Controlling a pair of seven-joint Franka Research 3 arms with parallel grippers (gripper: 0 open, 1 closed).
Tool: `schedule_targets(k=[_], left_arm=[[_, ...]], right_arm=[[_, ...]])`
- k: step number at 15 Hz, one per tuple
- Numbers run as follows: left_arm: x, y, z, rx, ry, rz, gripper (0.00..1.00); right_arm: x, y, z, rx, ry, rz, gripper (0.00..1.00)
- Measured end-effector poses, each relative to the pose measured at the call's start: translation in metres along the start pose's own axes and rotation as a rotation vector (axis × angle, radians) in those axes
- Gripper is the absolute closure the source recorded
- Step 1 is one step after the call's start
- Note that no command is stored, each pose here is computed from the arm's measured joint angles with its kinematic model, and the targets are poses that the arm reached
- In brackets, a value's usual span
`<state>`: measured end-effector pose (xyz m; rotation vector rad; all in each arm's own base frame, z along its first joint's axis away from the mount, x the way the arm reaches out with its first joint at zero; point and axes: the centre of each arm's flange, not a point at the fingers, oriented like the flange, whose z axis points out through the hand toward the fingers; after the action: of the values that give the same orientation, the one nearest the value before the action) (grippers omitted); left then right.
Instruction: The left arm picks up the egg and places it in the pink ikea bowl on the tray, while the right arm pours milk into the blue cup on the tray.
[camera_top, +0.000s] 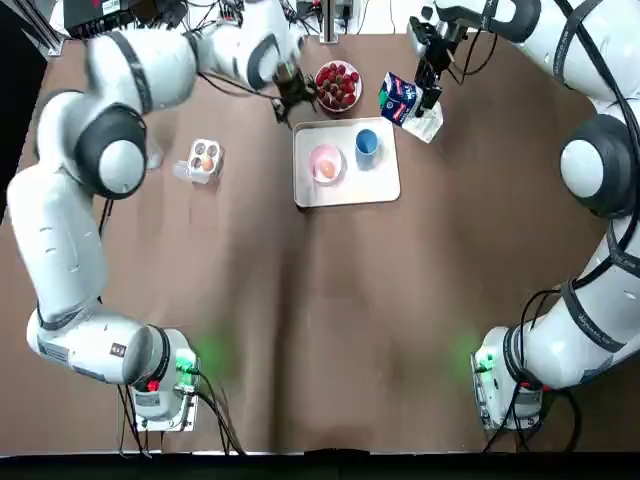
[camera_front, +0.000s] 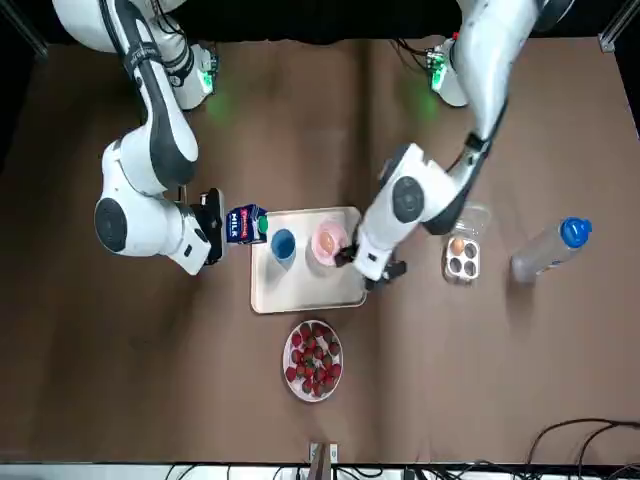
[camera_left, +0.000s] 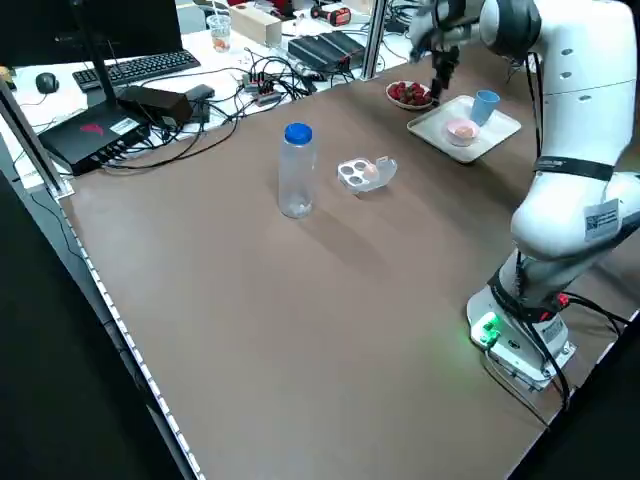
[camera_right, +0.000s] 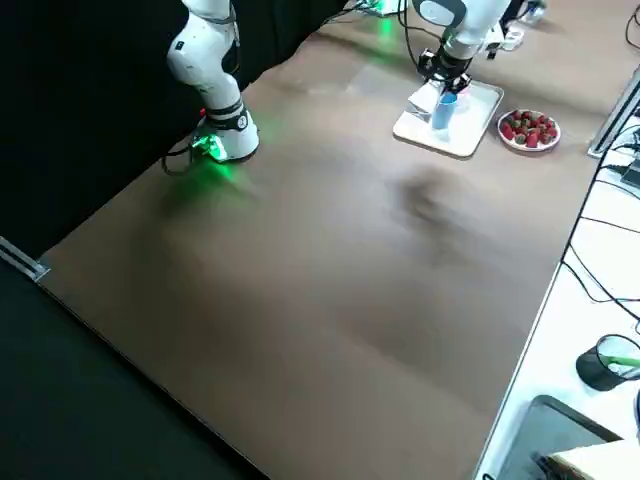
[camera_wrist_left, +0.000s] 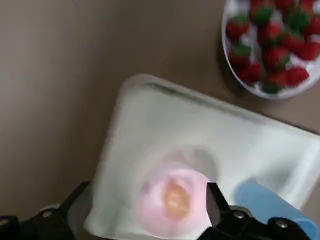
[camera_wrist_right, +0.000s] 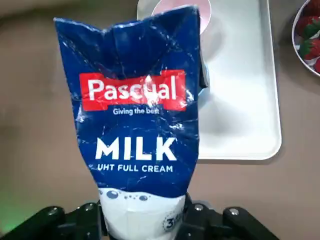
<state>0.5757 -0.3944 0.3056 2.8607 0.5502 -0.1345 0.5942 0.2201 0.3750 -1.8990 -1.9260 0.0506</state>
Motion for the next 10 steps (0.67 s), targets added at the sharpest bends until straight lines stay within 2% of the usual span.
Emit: schedule_targets(k=[2,4,6,10], left_arm=[[0.025,-0.026,-0.048,0.087,0.046,0.101,0.00],[0.040,-0.054,-0.092,0.176,0.056,0.224,0.00],[0.054,-0.080,-0.131,0.220,0.056,0.338,0.00],[0.072,-0.135,-0.196,0.294,-0.010,0.572,0.00]], right_arm=[[0.000,0.000,0.000,0.000,-0.002,0.000,0.53],[-0.001,0.000,0.000,-0.001,-0.004,0.003,0.53],[-0.004,0.001,-0.001,-0.002,-0.006,0.007,0.55],[-0.025,0.005,-0.009,0.000,0.001,0.031,0.55]])
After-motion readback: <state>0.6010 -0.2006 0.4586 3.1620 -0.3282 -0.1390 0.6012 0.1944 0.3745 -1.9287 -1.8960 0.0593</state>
